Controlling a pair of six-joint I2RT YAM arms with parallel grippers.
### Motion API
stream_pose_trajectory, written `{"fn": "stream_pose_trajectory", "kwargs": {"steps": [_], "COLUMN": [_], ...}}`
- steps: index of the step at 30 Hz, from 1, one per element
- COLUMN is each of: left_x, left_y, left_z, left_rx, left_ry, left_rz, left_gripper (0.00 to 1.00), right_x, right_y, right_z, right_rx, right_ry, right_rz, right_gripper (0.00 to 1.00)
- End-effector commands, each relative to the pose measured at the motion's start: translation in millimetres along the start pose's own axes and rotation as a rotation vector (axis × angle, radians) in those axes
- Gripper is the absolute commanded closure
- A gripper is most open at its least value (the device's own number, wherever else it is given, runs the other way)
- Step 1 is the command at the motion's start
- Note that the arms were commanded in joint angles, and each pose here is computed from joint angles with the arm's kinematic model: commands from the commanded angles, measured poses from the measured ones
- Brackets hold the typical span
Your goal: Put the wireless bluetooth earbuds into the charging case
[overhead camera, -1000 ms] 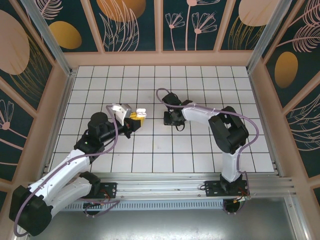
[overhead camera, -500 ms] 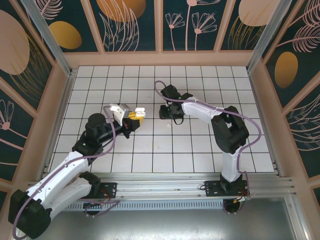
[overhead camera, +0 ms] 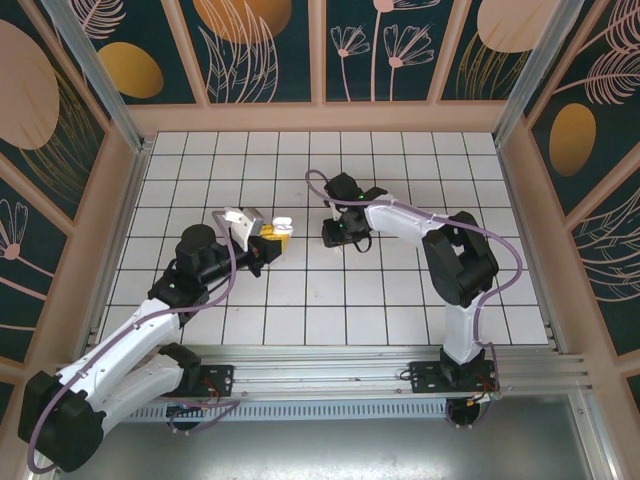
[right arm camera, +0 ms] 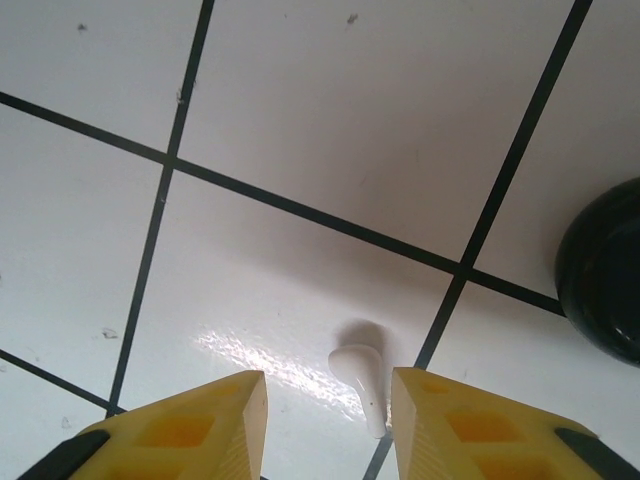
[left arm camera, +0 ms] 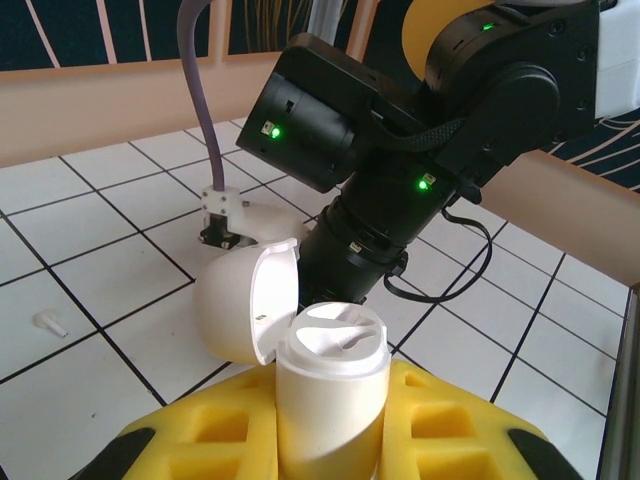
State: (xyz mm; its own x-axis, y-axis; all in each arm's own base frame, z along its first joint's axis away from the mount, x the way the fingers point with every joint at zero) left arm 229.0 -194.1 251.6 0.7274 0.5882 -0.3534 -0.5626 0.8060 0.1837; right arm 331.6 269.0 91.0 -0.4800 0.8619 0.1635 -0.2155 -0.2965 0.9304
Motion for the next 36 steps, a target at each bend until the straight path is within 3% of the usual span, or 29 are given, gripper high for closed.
{"fn": "stream_pose_trajectory", "kwargs": {"steps": [1,26,36], "left_x": [-3.5,-2.6,-1.6], "left_y": [1.6,1.8,1.4], "left_z": [5.8,4.0,-2.2], "left_rx": [-0.021,-0.018,-0.034], "left_ry": [-0.014,-0.014,-0.003], "left_rz": [-0.016,-0.010,-0.023], "left_gripper": [0.86,0.86,0.85], "right_x": [-4.9,-6.1,-4.3], "right_y": [-13.8,-38.5,-33.3], "right_z": [-16.3,-26.7,-15.5], "right_rx": [0.080,0.171,0.141], "right_ry": [0.021,0.016,-0.027], "right_rz": [-0.008,0.000,0.018], "right_gripper": [0.63,0.73,0.87]}}
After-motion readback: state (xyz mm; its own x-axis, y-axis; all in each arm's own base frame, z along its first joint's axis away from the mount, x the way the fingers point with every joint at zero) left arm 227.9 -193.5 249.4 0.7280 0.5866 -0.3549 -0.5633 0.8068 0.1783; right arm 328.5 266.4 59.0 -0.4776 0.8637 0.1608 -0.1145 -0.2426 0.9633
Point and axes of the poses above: each hand's point on the last joint's axis, 136 mm out from that joint toward the fingers, its own y axis back along the fingers, its own x axis along the line the jaws close on, z = x × y, the point moved 4 cm from there along y, back along the fingers, and after that the axes turned 7 degrees about y, right-handed, at the moved point
